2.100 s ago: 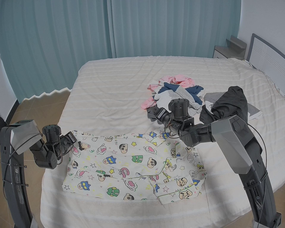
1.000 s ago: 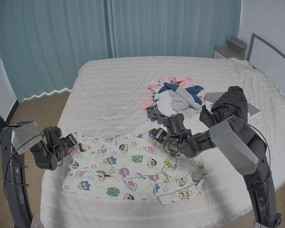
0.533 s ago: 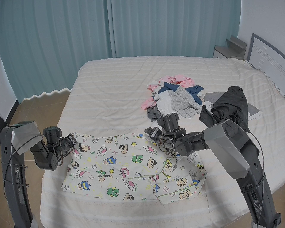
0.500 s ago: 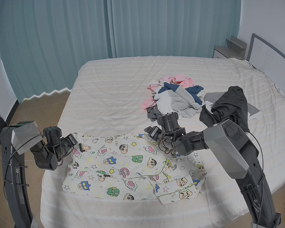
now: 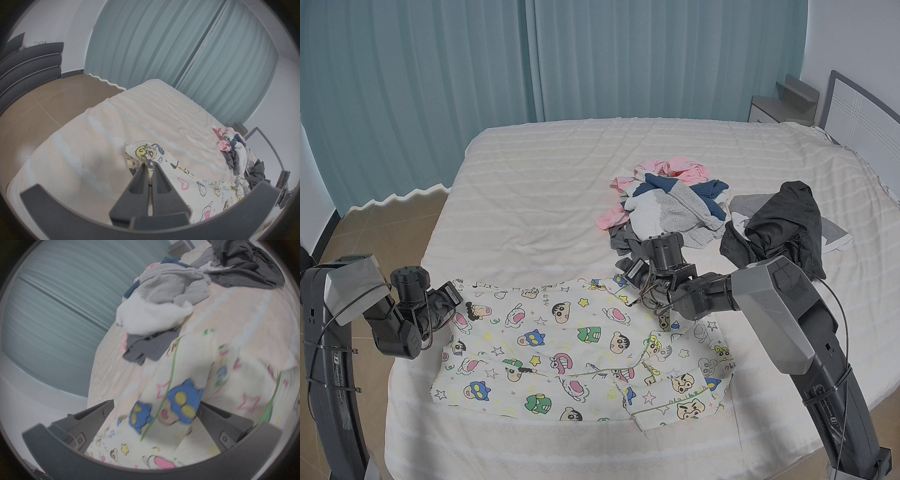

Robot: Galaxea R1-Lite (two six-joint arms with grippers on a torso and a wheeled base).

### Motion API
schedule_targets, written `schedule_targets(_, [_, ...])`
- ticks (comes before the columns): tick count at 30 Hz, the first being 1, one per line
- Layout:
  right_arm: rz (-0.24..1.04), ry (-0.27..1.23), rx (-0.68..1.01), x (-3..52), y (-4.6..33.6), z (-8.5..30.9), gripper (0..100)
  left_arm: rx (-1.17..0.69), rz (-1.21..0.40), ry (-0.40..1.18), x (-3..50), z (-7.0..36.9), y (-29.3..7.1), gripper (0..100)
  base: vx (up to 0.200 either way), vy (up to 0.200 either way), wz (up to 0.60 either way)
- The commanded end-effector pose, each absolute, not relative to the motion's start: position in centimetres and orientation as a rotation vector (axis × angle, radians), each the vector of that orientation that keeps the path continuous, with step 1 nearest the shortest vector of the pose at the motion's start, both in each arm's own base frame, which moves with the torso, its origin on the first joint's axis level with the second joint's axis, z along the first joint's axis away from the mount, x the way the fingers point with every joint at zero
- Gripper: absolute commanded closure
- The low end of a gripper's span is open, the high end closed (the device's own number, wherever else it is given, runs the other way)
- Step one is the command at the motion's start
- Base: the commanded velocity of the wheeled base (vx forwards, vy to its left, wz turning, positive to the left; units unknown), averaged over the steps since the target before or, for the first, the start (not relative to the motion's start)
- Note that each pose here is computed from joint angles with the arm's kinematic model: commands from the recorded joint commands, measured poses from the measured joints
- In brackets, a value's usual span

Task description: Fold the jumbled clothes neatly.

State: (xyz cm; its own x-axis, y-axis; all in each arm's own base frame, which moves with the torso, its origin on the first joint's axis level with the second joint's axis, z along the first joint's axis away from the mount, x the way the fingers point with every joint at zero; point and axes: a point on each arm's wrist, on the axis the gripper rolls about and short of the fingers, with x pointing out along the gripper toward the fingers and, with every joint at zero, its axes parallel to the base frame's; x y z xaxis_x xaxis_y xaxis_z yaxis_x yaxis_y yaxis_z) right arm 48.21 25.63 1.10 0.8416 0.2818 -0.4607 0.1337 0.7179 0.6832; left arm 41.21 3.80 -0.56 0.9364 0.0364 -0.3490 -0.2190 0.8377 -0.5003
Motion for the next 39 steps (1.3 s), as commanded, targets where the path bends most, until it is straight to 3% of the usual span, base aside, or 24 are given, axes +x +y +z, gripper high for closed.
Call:
schedule_targets(1, [0.043,0.549,0.786,49.0,24.0,1.7,0,-0.565,0.141,0.338,41.2,-0.6,3.8,100,0.000,0.000,0.00])
schedule_targets(9, [0.082,0.489,0.841,48.4,24.3,6.3,0,-0.567,0.146,0.350,40.9,-0.9,3.7,100,0.000,0.000,0.00])
schedule_targets(16, [0.059,0.513,0.831,48.6,24.1,4.9,0,-0.568,0.128,0.326,40.6,-0.8,3.6,100,0.000,0.000,0.00])
schedule_targets(27, [-0.082,0.694,0.741,47.9,22.9,2.6,0,-0.569,0.120,0.306,40.4,-0.7,3.6,100,0.000,0.000,0.00])
schedule_targets(32, [-0.126,0.697,0.729,47.4,22.8,3.6,0,-0.569,0.120,0.306,40.4,-0.7,3.6,100,0.000,0.000,0.00])
schedule_targets(39, [-0.080,0.618,0.763,46.5,22.8,9.3,0,-0.619,0.098,0.293,40.5,-0.4,3.6,100,0.000,0.000,0.00])
